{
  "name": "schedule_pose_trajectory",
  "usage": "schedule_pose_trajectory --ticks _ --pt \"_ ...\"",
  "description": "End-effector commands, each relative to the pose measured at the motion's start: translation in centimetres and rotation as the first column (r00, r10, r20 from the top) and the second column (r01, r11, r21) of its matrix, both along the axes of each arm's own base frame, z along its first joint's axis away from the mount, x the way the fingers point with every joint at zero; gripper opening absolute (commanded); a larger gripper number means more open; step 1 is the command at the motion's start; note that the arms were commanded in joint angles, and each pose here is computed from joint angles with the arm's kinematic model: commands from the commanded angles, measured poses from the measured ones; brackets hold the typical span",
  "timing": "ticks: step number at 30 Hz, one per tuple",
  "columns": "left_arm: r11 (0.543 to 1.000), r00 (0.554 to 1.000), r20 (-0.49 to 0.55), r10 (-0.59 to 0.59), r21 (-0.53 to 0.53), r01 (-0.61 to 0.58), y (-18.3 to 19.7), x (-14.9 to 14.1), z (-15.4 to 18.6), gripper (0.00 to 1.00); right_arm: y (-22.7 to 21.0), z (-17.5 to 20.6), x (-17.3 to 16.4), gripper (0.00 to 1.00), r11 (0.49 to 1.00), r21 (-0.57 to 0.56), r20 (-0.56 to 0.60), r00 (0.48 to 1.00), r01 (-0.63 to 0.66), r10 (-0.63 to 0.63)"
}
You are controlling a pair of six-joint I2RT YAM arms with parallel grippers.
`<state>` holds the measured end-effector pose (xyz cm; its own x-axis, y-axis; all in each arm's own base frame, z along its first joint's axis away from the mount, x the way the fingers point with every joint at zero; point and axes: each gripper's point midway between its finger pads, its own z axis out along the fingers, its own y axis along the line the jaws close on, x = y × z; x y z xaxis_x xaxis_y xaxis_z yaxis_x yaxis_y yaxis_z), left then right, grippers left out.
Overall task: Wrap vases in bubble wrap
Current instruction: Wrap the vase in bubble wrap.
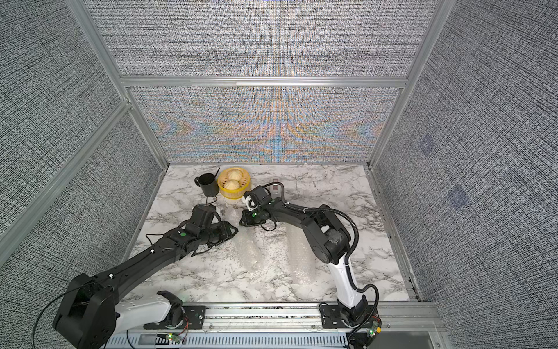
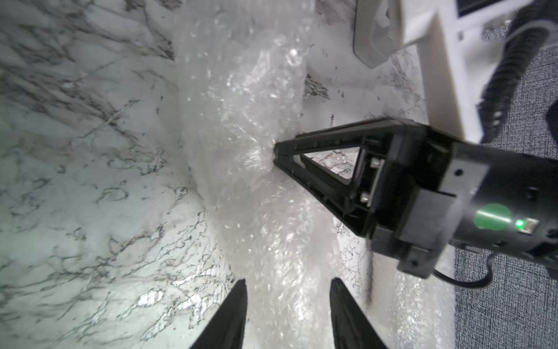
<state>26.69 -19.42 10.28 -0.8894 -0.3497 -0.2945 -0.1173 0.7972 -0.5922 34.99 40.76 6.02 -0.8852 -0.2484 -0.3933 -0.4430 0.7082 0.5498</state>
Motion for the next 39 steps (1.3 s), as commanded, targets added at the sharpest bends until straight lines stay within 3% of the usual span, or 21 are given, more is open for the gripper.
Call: schedule_pose_trajectory --ticks 1,5,11,24,31,35,39 --pt "0.996 0.996 -0.035 0.079 0.031 -0.078 0.6 1.0 -0.9 0.52 -1.1 -1.1 -0.5 0.21 0.997 -0.075 -0.013 1.000 0.018 -0.019" --pt "0.998 0.996 -0.061 0.061 -0.030 -0.063 -1.2 2.2 -1.7 0.60 -1.1 -1.3 -0.6 0.21 0.997 -0.080 -0.010 1.000 0.020 -0.020" --pt "0.997 0.994 -0.088 0.064 -0.028 -0.067 -2.0 3.4 -2.6 0.67 -0.8 -1.0 -0.7 0.21 0.997 -0.077 -0.002 1.000 0.019 -0.019" --pt "0.996 0.976 -0.206 0.066 0.072 -0.053 -1.6 1.5 -7.6 0.64 -0.3 1.0 -0.6 0.22 0.999 -0.039 0.025 0.999 0.026 -0.025" --pt "0.988 0.966 -0.233 0.110 0.131 -0.081 0.2 -0.1 -9.0 0.61 -2.1 5.3 -0.5 0.40 0.999 -0.031 0.079 0.996 0.040 -0.038" --pt "0.987 0.965 -0.231 0.121 0.135 -0.091 0.5 -0.3 -9.1 0.61 -4.6 6.8 -2.7 0.44 0.998 -0.059 0.072 0.997 0.034 -0.030" --pt "0.988 0.967 -0.229 0.110 0.127 -0.083 0.3 -0.3 -9.0 0.61 -6.6 6.8 -7.0 0.45 0.992 -0.116 -0.015 0.999 -0.043 0.041"
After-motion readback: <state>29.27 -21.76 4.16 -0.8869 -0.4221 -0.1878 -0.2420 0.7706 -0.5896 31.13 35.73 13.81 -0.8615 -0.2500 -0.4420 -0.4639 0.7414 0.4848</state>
